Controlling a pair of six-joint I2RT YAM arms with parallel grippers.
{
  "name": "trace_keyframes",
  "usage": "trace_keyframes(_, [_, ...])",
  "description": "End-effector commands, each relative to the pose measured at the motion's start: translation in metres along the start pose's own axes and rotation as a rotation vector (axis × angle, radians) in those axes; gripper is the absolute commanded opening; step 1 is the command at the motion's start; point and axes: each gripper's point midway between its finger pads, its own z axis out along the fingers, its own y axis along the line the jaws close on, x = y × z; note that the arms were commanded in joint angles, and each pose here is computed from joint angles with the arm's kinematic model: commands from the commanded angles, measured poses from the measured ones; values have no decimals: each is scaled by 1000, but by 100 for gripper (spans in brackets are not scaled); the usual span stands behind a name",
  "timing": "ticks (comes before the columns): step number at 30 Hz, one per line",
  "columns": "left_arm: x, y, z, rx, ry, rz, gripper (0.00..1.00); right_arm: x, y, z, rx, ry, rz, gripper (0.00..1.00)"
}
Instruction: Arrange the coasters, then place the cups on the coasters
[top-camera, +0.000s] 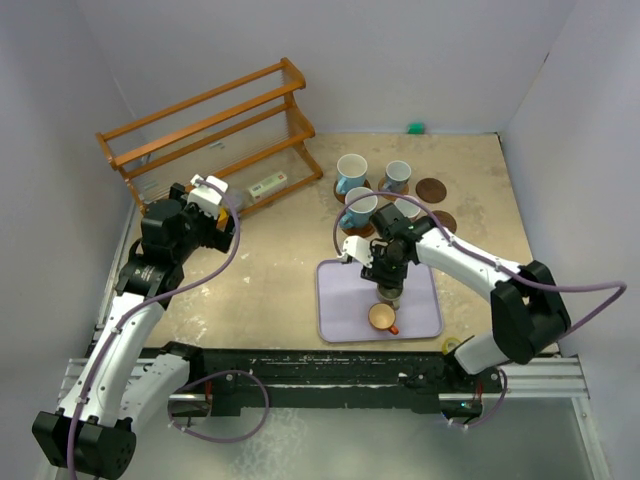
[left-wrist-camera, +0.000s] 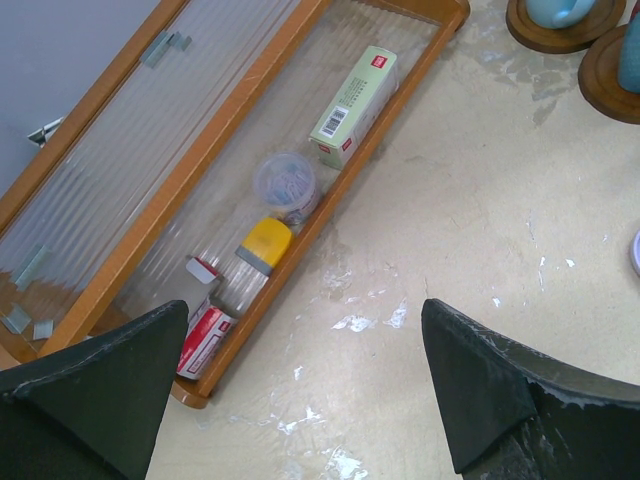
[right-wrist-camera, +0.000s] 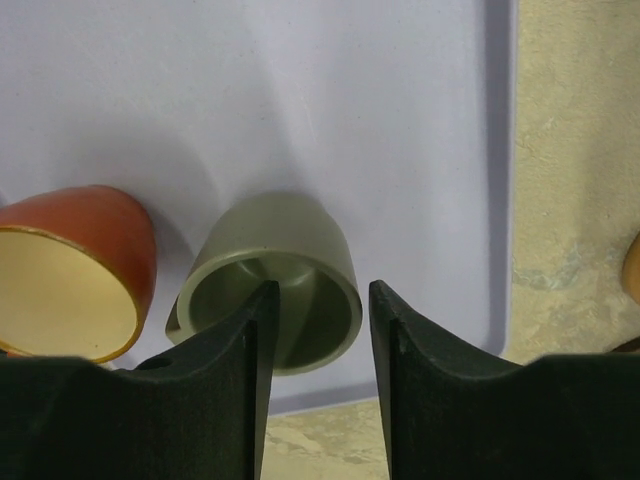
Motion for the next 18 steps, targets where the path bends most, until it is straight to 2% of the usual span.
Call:
trace_keyframes(1, [-20, 4, -5, -5, -70, -7, 96, -10, -12, 0, 14, -13, -24, 41])
trace_keyframes(10, [-21, 4, -5, -2, -72, -12, 96, -8, -11, 4, -7, -5, -26, 17])
trace_keyframes(18, [-14, 2, -2, 5, -62, -16, 96, -2, -14, 6, 2, 1, -10, 6])
